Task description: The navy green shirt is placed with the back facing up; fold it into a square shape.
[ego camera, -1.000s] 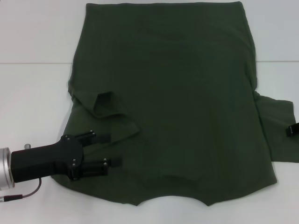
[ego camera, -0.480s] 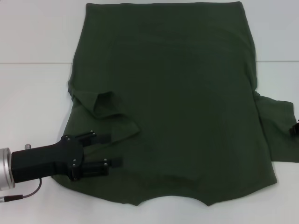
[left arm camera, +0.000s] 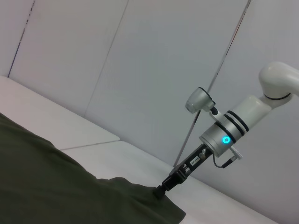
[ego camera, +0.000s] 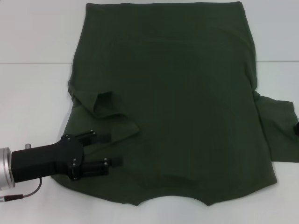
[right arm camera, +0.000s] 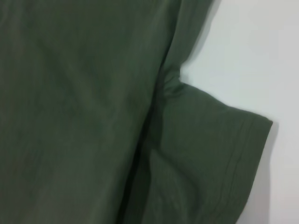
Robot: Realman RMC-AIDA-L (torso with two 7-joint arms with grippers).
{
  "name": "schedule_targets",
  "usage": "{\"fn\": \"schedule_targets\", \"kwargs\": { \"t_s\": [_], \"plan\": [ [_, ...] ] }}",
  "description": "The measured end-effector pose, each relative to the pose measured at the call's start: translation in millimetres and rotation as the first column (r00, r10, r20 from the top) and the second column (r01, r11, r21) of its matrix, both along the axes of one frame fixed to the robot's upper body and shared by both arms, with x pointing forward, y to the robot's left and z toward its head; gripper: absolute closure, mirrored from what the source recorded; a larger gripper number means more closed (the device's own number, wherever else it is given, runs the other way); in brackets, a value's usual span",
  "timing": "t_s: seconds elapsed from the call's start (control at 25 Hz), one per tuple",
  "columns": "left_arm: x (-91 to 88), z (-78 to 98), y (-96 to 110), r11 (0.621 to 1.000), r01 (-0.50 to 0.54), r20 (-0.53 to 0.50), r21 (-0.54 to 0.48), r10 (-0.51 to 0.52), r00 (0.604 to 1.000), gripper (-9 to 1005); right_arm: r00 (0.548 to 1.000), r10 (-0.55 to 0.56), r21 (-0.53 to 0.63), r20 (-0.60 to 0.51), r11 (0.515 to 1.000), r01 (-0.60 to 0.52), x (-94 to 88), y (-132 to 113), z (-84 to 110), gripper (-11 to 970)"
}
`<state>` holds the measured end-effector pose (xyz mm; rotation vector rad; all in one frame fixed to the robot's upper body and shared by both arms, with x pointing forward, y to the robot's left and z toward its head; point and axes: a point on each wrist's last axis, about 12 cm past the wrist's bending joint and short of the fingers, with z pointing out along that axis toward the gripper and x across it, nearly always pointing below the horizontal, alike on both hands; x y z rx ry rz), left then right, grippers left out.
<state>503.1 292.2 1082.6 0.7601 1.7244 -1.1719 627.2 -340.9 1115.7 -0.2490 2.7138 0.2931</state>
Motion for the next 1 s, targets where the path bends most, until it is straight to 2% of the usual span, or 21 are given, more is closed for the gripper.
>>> {"fn": "schedule_targets", "kwargs": {
  "t_s": [0.16, 0.36, 0.56, 0.76, 1.0],
  "plan": [
    [-0.4, 0.4, 0, 1.0, 0.002, 0.0, -0.004, -0.002, 1.0, 112, 1.0, -0.025, 0.01, 0.01, 1.0, 0.025, -0.1, -5, 1.8, 947],
    [-0.5, 0.4, 0, 1.0, 0.002, -0.001, -0.005, -0.002, 1.0, 112, 0.994, -0.103, 0.042, 0.037, 0.994, 0.102, -1.6, -25, 6.8, 947],
    [-0.9, 0.2, 0, 1.0, 0.001, -0.002, -0.005, -0.001, 1.0, 112, 0.979, -0.18, 0.095, 0.098, 0.981, 0.171, -2.7, -45, 20.3, 947],
    [-0.9, 0.1, 1, 1.0, 0.002, -0.003, -0.002, -0.002, 1.0, 112, 0.964, -0.208, 0.175, 0.163, 0.968, 0.179, -1.7, -51, 38.5, 948],
    [-0.3, 0.5, 1, 1.0, 0.005, -0.003, 0.002, -0.005, 1.0, 112, 0.96, -0.185, 0.214, 0.212, 0.967, 0.139, 6.7, -44, 53.8, 948]
  ]
}}
